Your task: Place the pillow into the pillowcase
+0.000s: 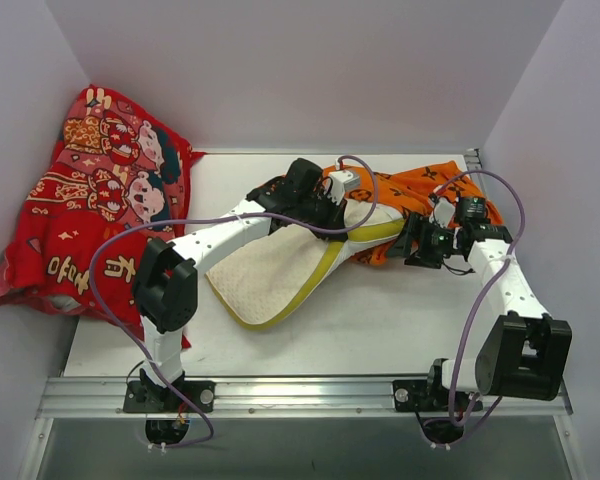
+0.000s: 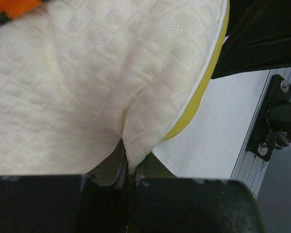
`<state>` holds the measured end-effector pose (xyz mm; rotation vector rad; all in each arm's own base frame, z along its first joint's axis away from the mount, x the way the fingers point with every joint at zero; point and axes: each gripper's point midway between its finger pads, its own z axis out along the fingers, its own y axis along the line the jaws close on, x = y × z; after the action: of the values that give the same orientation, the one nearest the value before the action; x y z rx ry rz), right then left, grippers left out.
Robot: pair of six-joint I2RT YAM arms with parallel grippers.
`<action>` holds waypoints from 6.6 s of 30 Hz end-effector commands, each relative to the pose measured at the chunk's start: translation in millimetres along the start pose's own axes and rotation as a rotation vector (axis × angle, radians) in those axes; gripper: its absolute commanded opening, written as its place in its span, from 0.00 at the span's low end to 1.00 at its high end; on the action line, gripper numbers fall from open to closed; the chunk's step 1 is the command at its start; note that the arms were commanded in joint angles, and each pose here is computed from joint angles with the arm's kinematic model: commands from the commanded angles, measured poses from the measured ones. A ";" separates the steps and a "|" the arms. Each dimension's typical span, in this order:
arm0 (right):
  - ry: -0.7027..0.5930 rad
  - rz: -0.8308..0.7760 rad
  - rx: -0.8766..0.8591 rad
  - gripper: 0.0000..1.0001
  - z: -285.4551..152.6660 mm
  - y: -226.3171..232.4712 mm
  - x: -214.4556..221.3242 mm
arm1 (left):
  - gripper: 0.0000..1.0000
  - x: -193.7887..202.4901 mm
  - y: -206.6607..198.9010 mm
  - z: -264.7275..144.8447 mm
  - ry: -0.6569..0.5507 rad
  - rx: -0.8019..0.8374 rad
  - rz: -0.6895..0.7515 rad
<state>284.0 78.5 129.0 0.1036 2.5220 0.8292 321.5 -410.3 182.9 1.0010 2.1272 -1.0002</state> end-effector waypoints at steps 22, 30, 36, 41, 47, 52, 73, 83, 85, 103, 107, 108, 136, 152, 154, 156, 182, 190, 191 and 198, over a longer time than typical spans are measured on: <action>0.278 -0.298 -0.377 0.00 -7.1 143.6 101.0 | 0.00 -70.9 53.4 7.0 -0.313 -0.274 -0.157; 0.359 -0.300 -0.385 0.00 -17.6 126.6 122.5 | 0.00 -26.8 105.3 9.6 -0.244 -0.491 -0.266; 0.274 -0.356 -0.279 0.41 -33.8 115.0 73.9 | 0.00 69.8 75.3 11.4 -0.087 -0.404 -0.316; 0.123 -0.435 -0.098 0.50 -34.8 106.0 24.6 | 0.22 93.2 42.5 20.0 -0.055 -0.299 -0.334; 0.193 -0.418 0.146 0.49 7.3 76.6 23.1 | 0.65 62.4 31.9 -13.3 -0.097 -0.281 -0.316; 0.144 -0.440 0.299 0.51 32.5 63.0 -0.4 | 0.72 57.4 39.7 -69.5 -0.096 -0.357 -0.266; 0.306 -0.509 0.358 0.38 71.5 60.2 -1.9 | 0.72 141.7 106.3 -93.5 0.040 -0.509 -0.338; 0.292 -0.505 0.219 0.00 69.4 98.1 -5.2 | 0.48 143.3 106.4 -83.2 0.027 -0.469 -0.373; 0.308 -0.485 0.161 0.00 71.0 109.0 -0.3 | 0.32 143.4 107.1 -79.9 0.018 -0.462 -0.392; 0.496 -0.230 -0.128 0.00 111.9 134.2 66.2 | 0.00 99.5 45.4 -94.2 -0.220 -0.128 -0.617; 0.635 -0.270 -0.047 0.01 103.0 95.9 104.8 | 0.24 94.0 42.1 -113.1 -0.183 -0.156 -0.488; 0.656 -0.279 -0.053 0.03 99.5 93.8 112.1 | 0.40 78.9 48.1 -123.3 -0.182 -0.183 -0.379; 0.110 -0.492 0.091 0.66 72.6 112.1 -126.8 | 0.29 90.6 136.5 -68.3 0.154 0.059 0.233; 0.178 -0.536 0.080 0.72 191.2 85.3 -125.0 | 0.00 72.7 113.2 -51.8 0.141 0.052 0.451; 0.205 -0.552 0.081 0.62 196.6 81.8 -115.5 | 0.00 69.2 111.3 -50.1 0.129 0.055 0.465; 0.222 -0.561 0.081 0.46 203.4 83.5 -108.7 | 0.00 63.0 109.7 -48.8 0.107 0.050 0.481; -0.012 -0.159 -0.660 0.00 111.9 364.8 -111.4 | 0.00 0.9 92.4 -119.4 -0.275 -0.099 0.249; -0.029 -0.267 -0.488 0.62 108.2 290.4 -131.8 | 0.70 60.5 114.8 -164.9 -0.199 -0.291 0.054; -0.037 -0.256 -0.464 0.65 96.4 274.5 -135.2 | 0.79 68.4 102.6 -165.6 -0.149 -0.279 0.094; 0.021 -0.075 -0.173 0.82 17.5 137.1 -67.6 | 0.97 109.6 -5.0 -135.9 0.046 -0.244 0.298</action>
<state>386.4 218.9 205.7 -0.0431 2.4227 1.1008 277.6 -247.6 187.5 1.0601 1.9722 -0.6173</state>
